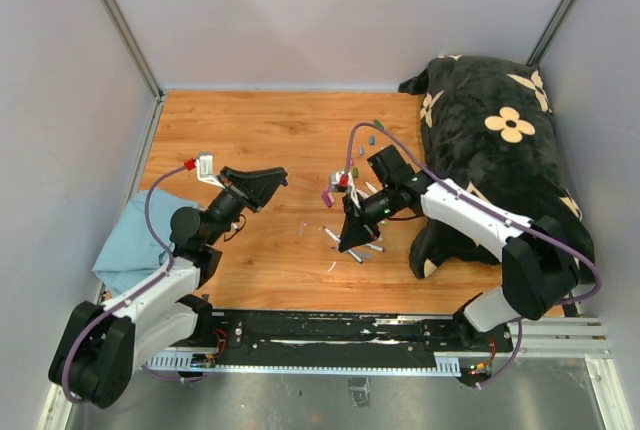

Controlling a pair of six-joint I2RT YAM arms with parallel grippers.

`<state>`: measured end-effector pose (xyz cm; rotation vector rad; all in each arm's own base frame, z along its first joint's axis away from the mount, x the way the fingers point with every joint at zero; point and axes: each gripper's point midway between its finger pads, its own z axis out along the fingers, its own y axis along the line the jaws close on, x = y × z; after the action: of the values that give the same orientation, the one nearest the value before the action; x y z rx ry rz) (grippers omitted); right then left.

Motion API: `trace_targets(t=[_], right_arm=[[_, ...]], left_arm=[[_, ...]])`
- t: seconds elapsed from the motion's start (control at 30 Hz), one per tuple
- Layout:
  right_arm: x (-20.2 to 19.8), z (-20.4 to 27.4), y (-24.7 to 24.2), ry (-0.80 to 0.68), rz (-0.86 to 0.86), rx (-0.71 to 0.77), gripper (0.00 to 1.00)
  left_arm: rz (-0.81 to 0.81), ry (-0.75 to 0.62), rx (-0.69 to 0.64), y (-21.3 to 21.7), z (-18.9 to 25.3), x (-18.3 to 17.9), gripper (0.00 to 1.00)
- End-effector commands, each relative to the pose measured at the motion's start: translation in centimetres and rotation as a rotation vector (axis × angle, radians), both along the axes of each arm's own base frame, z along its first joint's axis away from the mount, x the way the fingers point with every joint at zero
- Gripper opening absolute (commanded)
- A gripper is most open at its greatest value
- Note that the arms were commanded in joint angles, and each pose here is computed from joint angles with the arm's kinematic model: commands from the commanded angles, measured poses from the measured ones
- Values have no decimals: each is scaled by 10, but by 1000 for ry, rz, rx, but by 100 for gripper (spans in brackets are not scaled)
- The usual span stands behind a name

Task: Open the pen caps
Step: Open the pen cap from the pen, then place the pen cap at the center of the board, then place the pen at the center of the board.

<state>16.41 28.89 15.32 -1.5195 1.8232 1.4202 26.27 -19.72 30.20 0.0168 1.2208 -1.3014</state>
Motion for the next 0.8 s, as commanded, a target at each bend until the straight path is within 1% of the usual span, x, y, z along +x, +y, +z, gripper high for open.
trace_targets(t=[0.0, 0.17, 0.33, 0.5, 0.63, 0.77], right_arm=[[1, -38, -8, -141, 32, -207, 2], [-5, -73, -8, -222, 97, -398, 3], [-4, -102, -9, -289, 135, -574, 2], [0, -116, -11, -344, 127, -677, 3], [6, -127, -15, -351, 105, -743, 6], [9, -135, -17, -351, 99, -778, 7]], left_arm=[[117, 325, 197, 16, -96, 11, 0], [232, 531, 310, 40, -155, 6, 0], [227, 670, 339, 41, -194, 1, 0], [205, 801, 323, 36, -223, 0, 0], [192, 867, 324, 33, -235, 0, 0], [206, 922, 316, 34, -245, 1, 0]])
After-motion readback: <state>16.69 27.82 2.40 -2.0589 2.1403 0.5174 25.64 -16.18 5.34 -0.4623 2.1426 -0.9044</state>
